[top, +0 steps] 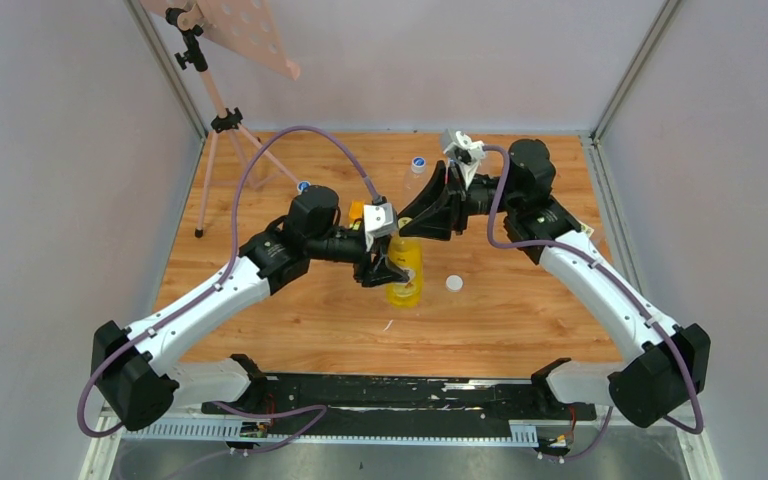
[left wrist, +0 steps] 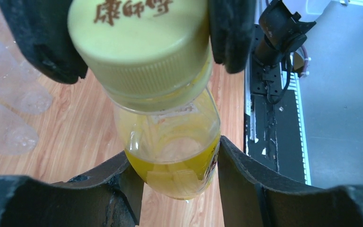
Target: Screw on the bottle caps
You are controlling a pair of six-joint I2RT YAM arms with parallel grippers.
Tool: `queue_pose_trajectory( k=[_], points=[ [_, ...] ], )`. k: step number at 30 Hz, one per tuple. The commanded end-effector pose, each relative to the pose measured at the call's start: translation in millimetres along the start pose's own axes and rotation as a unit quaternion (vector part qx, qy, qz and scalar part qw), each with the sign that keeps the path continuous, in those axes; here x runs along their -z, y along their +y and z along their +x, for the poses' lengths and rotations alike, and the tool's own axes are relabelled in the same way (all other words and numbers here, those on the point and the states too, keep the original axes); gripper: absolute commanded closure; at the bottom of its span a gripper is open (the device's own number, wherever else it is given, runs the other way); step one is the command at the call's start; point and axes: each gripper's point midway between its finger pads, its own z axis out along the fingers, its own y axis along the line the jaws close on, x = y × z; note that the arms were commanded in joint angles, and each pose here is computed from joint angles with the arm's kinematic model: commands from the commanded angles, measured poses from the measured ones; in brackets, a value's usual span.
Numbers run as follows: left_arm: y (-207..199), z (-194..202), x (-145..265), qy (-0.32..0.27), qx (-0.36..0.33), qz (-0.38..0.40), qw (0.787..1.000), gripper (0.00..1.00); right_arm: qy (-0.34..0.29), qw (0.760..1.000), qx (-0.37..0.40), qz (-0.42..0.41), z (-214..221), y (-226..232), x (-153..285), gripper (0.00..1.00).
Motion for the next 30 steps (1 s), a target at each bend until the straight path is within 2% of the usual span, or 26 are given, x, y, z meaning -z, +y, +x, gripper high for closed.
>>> queue_pose_trajectory(
  k=[1,4,7,8,12,14,18,20,23,26,28,29,30],
  points=[
    [11,-28,9,-0.018,-0.032,-0.043,0.998,1.00,-0.001,1.000,0.006,0.023,-12,-2,-4,0.88],
    [26,-27,12,-0.004,-0.027,-0.101,0.995,1.00,0.009,0.996,-0.006,0.093,-6,-17,-6,0.98],
    [49,-26,18,0.013,-0.029,-0.195,0.980,1.00,0.010,0.979,-0.001,0.202,1,-38,-7,1.00],
    [61,-27,22,0.015,-0.024,-0.237,0.971,1.00,0.005,0.963,0.004,0.270,1,-52,-3,1.00],
    [83,-28,31,0.002,0.003,-0.341,0.940,1.00,0.004,0.909,0.010,0.417,21,-74,-2,1.00],
    [86,-28,29,-0.002,0.010,-0.358,0.934,1.00,-0.005,0.895,-0.002,0.446,28,-79,1,1.00],
    [82,-33,29,-0.021,0.007,-0.353,0.935,0.99,-0.030,0.903,-0.018,0.429,28,-71,-4,1.00],
    [78,-35,30,-0.030,-0.001,-0.345,0.938,0.94,-0.038,0.904,-0.015,0.426,24,-69,-3,1.00],
    [72,-29,30,-0.038,-0.012,-0.333,0.942,0.72,-0.046,0.908,-0.008,0.416,16,-63,-3,1.00],
    [62,-28,32,-0.063,-0.025,-0.314,0.947,0.59,-0.053,0.915,-0.003,0.401,8,-57,-4,1.00],
    [56,-32,37,-0.087,-0.036,-0.305,0.948,0.47,-0.059,0.917,-0.001,0.394,2,-54,-2,1.00],
    [54,-34,37,-0.096,-0.042,-0.301,0.948,0.37,-0.062,0.919,-0.001,0.390,0,-53,-1,1.00],
    [50,-29,37,-0.099,-0.045,-0.290,0.951,0.33,-0.064,0.921,-0.002,0.385,-2,-51,0,1.00]
  ],
)
